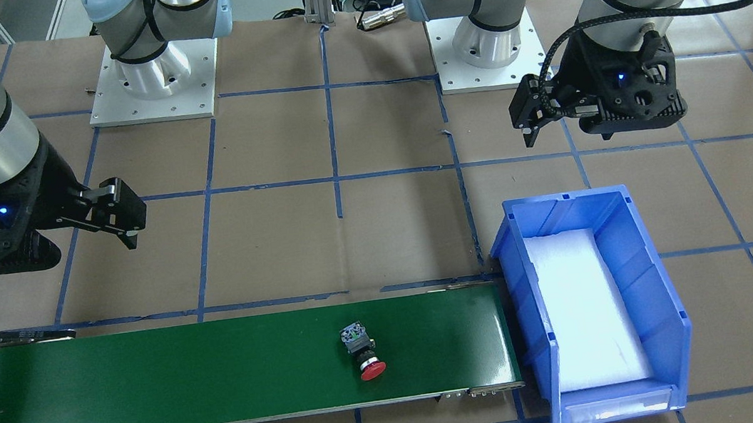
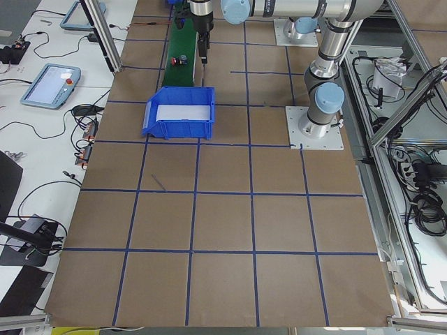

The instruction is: Transport two buttons from left to right

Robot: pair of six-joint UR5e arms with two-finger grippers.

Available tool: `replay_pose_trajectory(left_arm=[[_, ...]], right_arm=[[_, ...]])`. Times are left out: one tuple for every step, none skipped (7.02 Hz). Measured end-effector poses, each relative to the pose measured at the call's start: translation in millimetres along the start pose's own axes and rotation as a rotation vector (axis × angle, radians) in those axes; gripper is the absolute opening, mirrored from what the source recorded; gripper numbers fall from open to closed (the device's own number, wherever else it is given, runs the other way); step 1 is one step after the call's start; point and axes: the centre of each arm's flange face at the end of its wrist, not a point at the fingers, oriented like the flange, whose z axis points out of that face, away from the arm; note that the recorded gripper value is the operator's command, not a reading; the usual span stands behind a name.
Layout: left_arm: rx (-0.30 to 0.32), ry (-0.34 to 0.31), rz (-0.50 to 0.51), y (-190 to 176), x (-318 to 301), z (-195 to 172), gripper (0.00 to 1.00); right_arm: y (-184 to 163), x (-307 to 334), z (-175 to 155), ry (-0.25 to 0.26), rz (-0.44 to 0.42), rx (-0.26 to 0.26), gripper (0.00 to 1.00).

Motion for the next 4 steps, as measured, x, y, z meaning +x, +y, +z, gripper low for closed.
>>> replay_pose_trajectory(left_arm=[[0.0,0.001,-0.001,0.6,0.1,-0.5,1.0],[-0.004,-0.001,0.002,0.4,-0.2,0.8,1.0],[-0.01,-0.002,0.005,-2.0,-0.7,4.4,1.0],[-0.017,-0.001,0.007,-3.9,-1.2,8.6,1.0]], right_arm=[[0.0,0.2,0.2,0.0,0.0,0.0,1.0],[0.0,0.3,0.3,0.001,0.0,0.0,1.0],[-0.1,0.3,0.3,0.0,0.0,0.0,1.0],[-0.1,0.3,0.3,0.0,0.0,0.001,1.0]])
